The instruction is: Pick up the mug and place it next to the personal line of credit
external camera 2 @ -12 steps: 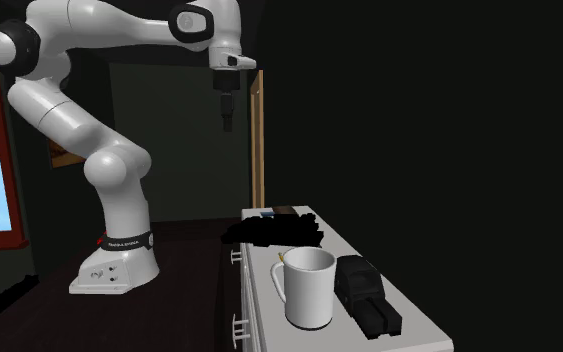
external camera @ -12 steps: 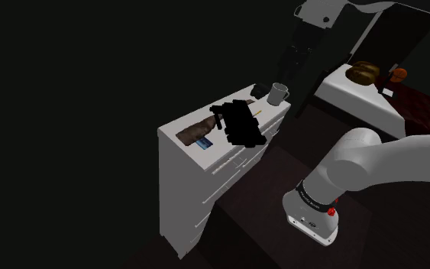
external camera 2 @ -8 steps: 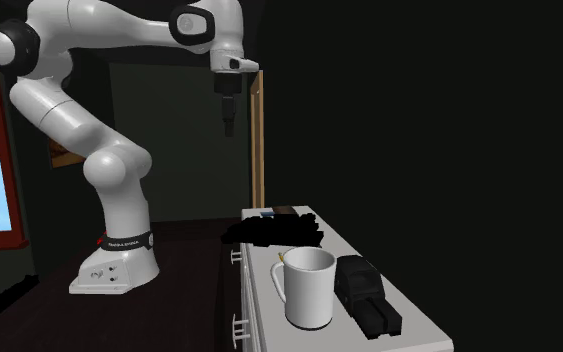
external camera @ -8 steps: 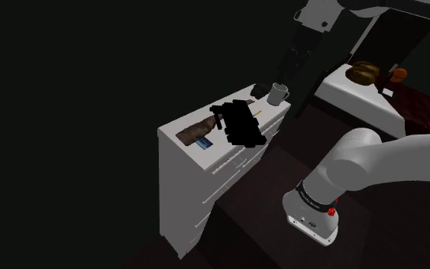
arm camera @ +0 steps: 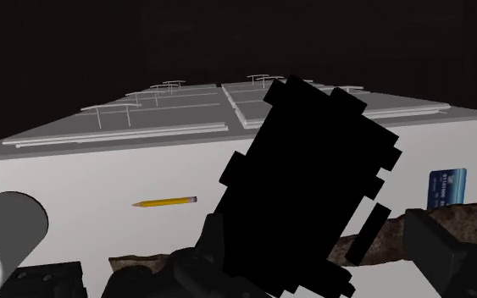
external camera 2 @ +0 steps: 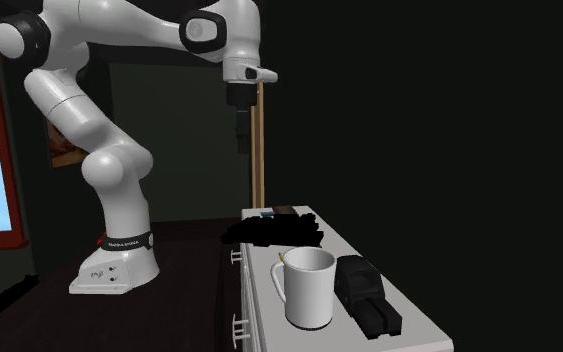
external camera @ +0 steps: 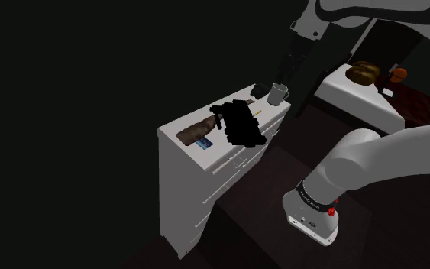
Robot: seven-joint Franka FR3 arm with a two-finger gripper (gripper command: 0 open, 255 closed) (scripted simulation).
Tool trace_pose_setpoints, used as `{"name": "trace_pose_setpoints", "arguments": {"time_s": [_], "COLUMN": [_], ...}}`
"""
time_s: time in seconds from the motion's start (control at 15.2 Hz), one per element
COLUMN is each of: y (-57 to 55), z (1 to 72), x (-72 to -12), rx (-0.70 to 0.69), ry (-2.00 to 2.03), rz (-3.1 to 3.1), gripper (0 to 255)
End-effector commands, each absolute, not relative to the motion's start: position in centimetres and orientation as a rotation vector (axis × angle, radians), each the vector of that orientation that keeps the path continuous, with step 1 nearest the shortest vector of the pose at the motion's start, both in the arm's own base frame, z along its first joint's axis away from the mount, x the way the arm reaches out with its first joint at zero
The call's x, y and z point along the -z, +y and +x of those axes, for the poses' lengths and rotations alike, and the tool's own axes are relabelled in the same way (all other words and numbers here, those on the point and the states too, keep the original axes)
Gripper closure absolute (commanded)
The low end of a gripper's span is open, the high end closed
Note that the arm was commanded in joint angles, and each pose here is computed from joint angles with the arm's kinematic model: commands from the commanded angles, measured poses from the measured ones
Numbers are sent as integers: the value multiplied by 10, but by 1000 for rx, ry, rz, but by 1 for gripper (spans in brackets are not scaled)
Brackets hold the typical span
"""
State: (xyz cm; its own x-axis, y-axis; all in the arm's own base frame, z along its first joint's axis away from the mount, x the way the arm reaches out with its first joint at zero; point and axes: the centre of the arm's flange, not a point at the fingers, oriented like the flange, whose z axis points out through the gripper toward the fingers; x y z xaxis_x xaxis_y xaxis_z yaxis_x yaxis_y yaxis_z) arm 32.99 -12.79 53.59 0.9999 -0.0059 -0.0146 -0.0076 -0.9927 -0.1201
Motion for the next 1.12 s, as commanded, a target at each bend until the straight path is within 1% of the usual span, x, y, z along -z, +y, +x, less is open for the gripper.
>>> {"name": "trace_pose_setpoints", "arguments": {"time_s": [0.0, 1.06], "y": [-150, -332], "z": [336, 396], "x": [-525, -444], "rx": [-27, -69], "ry": [6, -13], "rz": [-3026, -3056], "gripper": [0, 0]}}
